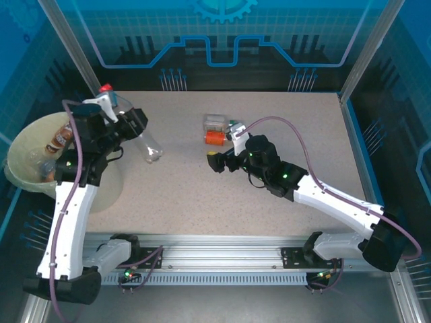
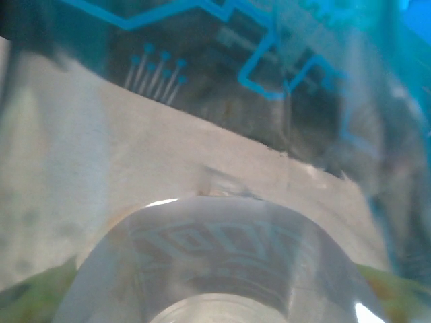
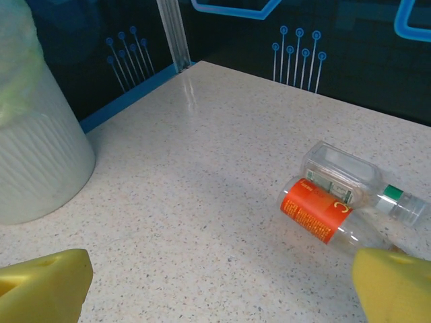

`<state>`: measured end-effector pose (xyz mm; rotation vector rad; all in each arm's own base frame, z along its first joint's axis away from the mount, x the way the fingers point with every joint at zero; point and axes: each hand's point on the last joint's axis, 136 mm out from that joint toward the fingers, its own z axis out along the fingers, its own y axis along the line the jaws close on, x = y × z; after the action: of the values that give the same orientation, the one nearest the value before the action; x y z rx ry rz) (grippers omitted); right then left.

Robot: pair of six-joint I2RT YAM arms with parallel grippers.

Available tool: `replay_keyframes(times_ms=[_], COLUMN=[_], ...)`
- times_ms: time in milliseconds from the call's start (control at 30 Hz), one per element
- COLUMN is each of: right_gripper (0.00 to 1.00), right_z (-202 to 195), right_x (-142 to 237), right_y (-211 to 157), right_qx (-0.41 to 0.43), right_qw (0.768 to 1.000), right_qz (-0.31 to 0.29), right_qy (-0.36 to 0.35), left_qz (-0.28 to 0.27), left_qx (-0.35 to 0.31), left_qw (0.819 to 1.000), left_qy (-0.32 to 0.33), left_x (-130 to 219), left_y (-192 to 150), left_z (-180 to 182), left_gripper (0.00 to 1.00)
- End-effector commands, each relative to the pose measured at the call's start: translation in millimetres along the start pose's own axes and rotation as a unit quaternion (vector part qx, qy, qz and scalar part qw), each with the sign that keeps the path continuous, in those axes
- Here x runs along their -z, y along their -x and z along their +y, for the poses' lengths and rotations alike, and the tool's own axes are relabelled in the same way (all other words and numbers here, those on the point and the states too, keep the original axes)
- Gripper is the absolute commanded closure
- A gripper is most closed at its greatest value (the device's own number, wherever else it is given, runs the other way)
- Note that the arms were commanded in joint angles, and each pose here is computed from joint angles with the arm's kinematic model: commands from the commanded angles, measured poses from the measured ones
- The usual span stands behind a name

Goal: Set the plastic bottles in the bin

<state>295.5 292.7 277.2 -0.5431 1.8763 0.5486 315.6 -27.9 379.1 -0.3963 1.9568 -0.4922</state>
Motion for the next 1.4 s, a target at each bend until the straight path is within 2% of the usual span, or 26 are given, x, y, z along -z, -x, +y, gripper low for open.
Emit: replay_keyframes(times_ms=[0,200,300,500,700,767,900,1000,1100,1233,1367], right_gripper=[0.0,0.0,0.0,0.0,0.0,0.0,0.0,0.0,0.0,0.0,0.0], right_z=[-8,-8,-5,-1,0,1,5,7,10,13,17], right_x=[9,8,8,8,7,5,1,-3,-8,-15,-19], right_y=[14,14,16,16,16,16,14,12,9,5,6], right_qx=[-0.014,-0.022,-0.025,-0.019,-0.014,-0.01,0.001,0.006,0.007,0.005,0.003], right_qw=[0.999,0.999,0.999,1.0,1.0,1.0,0.999,0.999,0.999,0.998,0.998], right_qz=[-0.026,-0.029,-0.028,-0.013,-0.008,-0.004,0.011,0.019,0.025,0.037,0.04], right_qy=[-0.018,-0.01,0.001,0.015,0.019,0.023,0.031,0.035,0.042,0.048,0.057], left_qz=[-0.021,-0.097,-0.144,-0.194,-0.204,-0.205,-0.215,-0.218,-0.204,-0.159,-0.148], left_qx=[0.005,0.018,0.036,0.079,0.15,0.168,0.201,0.248,0.275,0.317,0.341], left_qw=[1.0,0.993,0.983,0.964,0.96,0.955,0.932,0.914,0.906,0.905,0.903], left_qy=[0.004,0.068,0.107,0.162,0.119,0.132,0.212,0.234,0.25,0.236,0.216], left_x=[21,47,61,77,82,82,90,86,77,53,44], left_y=[15,59,82,107,133,138,135,126,115,91,77], left_z=[4,34,54,95,110,125,180,220,248,263,263], left_gripper=[0.44,0.44,0.45,0.45,0.45,0.45,0.45,0.45,0.45,0.4,0.36])
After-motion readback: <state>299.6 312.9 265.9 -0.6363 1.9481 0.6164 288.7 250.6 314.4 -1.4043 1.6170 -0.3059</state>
